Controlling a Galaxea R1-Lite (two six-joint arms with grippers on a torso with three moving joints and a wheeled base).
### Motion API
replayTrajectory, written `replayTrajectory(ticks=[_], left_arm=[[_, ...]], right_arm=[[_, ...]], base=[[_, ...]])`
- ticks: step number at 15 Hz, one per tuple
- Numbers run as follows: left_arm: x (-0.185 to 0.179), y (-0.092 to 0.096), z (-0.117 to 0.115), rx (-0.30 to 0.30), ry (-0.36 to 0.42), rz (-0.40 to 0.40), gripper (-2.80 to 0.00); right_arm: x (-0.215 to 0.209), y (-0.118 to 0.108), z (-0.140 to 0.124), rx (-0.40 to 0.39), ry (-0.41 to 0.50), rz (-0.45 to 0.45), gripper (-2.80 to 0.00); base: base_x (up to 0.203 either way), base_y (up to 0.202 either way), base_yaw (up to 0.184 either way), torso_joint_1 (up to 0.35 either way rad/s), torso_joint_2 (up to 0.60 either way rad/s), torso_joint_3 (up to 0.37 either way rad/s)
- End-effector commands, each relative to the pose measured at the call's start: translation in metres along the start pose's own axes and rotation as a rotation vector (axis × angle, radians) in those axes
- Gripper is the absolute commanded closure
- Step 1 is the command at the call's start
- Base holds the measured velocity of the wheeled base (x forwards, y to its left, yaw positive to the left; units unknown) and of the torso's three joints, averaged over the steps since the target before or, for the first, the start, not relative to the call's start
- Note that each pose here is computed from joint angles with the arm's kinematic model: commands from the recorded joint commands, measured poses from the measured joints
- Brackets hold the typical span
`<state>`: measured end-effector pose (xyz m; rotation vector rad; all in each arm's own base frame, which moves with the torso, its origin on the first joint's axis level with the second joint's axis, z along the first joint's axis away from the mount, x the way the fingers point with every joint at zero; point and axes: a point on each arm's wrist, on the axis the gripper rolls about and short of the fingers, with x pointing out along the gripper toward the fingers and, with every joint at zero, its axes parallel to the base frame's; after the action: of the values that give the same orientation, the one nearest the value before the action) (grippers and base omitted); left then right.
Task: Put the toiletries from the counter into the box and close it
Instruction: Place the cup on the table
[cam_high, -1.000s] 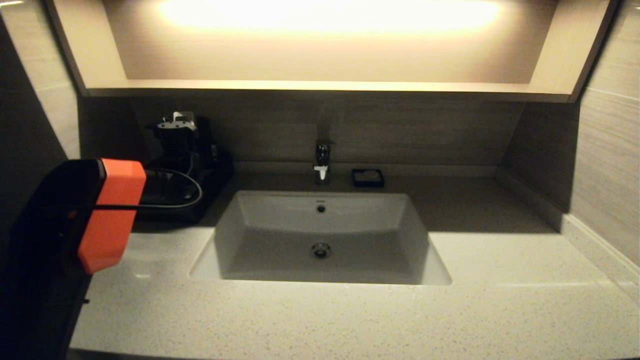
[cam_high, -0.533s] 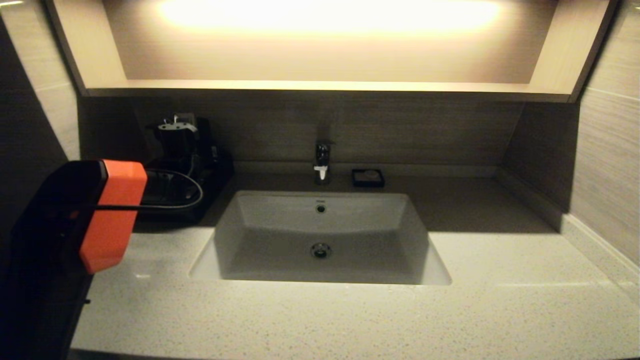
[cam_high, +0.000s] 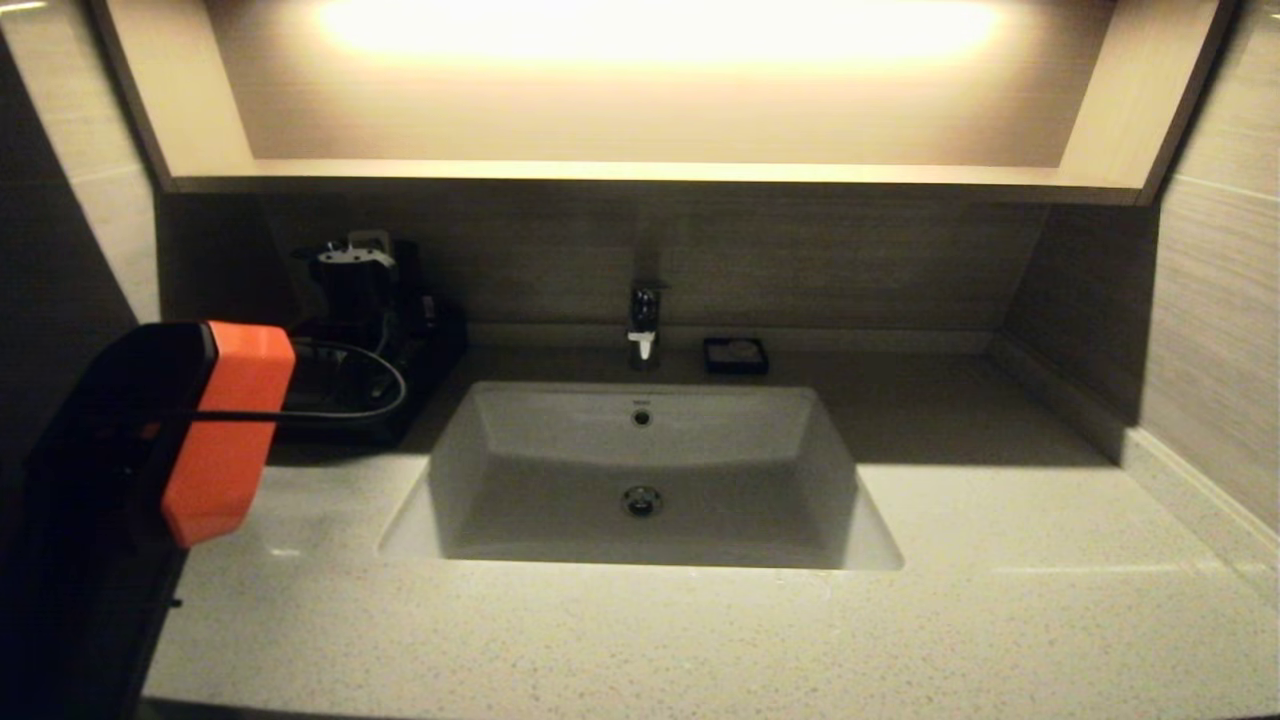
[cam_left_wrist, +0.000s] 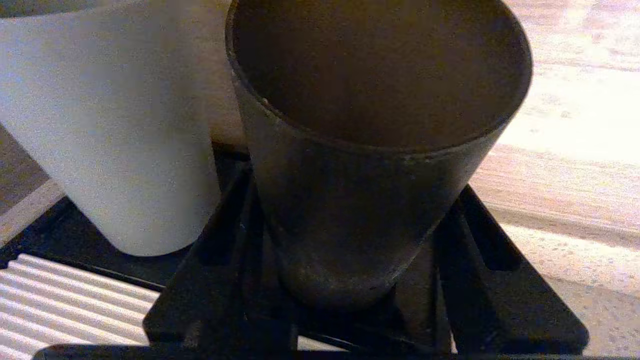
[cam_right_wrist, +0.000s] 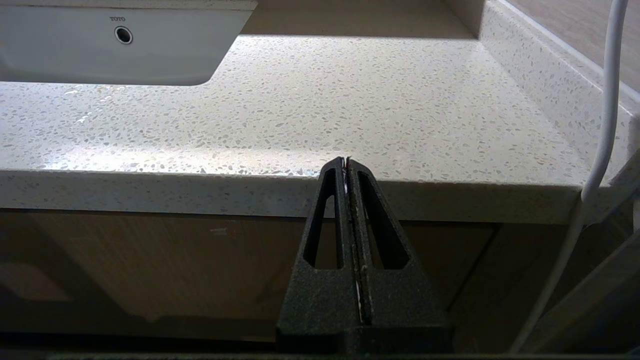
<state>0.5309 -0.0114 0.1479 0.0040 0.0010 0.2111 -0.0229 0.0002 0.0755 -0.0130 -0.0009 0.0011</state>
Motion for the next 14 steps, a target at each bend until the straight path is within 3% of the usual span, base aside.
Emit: replayTrajectory(ticks=[1, 2, 14], left_arm=[[0.001, 0.001, -0.001, 0.001, -0.001, 0.003, -1.29], [0.001, 0.002, -0.002, 0.002, 0.001, 0.007, -2.8], [-0.002, 0.004, 0.008, -0.005, -0.022, 0.018, -2.8]], right_arm=[[0.0, 0.0, 0.0, -0.001, 0.001, 0.0, 0.0], [0.0, 0.0, 0.0, -0.001, 0.002, 0.001, 0.0], [0.0, 0.0, 0.0, -0.001, 0.002, 0.001, 0.0]], base=[[0.0, 0.0, 0.0, 0.0, 0.0, 0.0], [0.0, 0.0, 0.0, 0.0, 0.0, 0.0], [0.0, 0.0, 0.0, 0.0, 0.0, 0.0]])
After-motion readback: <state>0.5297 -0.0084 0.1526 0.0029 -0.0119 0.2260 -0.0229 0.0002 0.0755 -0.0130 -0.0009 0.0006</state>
